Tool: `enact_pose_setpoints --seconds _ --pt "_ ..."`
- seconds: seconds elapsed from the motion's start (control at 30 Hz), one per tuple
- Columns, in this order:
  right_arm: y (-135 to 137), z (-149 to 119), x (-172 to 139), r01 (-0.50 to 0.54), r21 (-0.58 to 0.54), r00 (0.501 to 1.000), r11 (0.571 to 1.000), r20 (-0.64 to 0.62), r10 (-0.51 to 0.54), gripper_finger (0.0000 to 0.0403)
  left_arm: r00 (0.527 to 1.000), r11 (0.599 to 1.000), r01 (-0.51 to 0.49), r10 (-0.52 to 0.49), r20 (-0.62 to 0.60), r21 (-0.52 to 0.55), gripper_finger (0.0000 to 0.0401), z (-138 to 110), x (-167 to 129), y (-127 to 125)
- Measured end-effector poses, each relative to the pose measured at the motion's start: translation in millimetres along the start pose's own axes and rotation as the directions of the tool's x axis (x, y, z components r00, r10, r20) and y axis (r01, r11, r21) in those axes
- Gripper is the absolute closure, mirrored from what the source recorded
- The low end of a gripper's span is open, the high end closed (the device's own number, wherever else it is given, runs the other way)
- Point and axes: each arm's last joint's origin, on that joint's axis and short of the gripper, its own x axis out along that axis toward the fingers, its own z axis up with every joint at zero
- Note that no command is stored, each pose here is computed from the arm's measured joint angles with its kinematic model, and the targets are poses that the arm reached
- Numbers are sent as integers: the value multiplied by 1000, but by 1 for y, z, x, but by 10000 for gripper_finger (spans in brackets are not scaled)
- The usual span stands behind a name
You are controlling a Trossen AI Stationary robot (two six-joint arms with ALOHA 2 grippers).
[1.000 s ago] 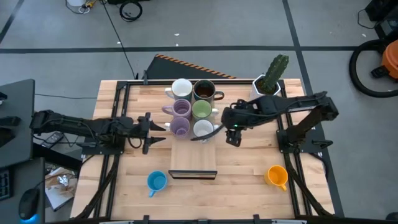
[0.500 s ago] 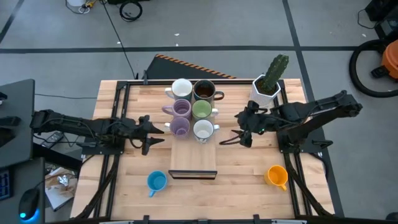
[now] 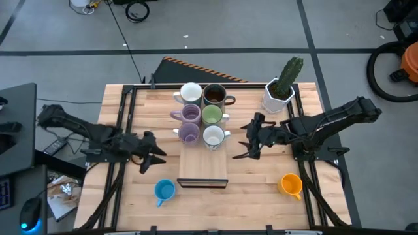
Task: Place coffee mugs
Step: Put the blue mug on the shelf
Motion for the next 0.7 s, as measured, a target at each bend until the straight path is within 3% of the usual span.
enact_pose_setpoints --seconds 0.13,0.37,0.53,0.7 --pt "3 1 0 -11 -11 1000 1000 22 11 118 997 996 -83 82 -9 -37 214 2 -16 -18" --pt "11 1 -4 -41 -35 998 999 45 43 123 997 987 -72 66 -49 -140 214 0 -16 -56" --pt "15 6 -6 -42 -76 994 996 95 49 124 981 973 -151 126 -145 -172 214 1 -11 -84" --pt "16 8 -6 -44 -116 992 992 117 58 124 950 937 -216 137 -280 -274 214 9 -15 -114"
